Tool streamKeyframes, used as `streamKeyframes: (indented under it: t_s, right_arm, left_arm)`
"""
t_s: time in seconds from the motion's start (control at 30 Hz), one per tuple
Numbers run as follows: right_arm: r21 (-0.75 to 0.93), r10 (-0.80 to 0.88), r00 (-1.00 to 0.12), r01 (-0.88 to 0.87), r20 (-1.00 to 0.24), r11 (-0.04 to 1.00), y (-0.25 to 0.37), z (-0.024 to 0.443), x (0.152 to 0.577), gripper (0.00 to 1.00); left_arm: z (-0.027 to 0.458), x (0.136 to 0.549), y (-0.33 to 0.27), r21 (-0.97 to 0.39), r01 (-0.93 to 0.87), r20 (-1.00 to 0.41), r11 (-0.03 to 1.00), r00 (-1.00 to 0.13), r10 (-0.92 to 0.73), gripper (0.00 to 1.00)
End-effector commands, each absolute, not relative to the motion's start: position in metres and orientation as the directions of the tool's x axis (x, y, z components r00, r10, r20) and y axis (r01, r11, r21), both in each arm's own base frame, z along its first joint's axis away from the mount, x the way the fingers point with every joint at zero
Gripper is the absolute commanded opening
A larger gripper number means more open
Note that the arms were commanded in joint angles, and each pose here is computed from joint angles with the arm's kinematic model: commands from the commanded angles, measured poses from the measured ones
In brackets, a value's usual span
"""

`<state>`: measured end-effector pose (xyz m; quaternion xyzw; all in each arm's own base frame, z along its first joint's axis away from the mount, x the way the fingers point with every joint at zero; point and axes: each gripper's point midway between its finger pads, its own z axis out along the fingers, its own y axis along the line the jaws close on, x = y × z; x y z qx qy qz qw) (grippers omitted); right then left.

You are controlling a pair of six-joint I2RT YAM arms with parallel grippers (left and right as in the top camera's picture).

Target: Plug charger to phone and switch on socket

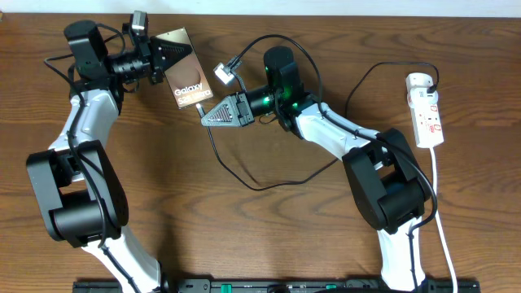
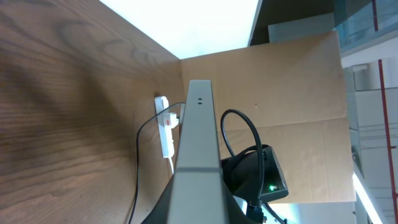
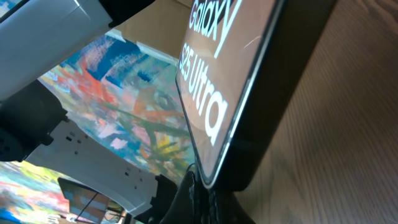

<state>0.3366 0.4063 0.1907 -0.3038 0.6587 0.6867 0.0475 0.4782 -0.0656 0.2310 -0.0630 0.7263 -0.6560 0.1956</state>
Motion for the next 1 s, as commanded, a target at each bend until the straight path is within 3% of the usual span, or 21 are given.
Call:
streamKeyframes:
  t_s: [0.0,0.97]
  right_arm:
    - [0.877,-0.340,-0.811,-0.462,-0.477,-0.129,0.4075,0.1893,0.3352,0.01]
    - [0.878,-0.339,-0.811,-0.462,-0.477,-0.129,0.4068,0.1893,0.3358,0.01]
  left_arm:
    - [0.2391,0.4722,-0.0678,-0.971,0.209,-0.235,0.116,-0.922,-0.309,0.07]
    - [0.2408,0.4677,-0.0770,-0.963,0.245,-0.266,0.109,-0.925,-0.272,0.07]
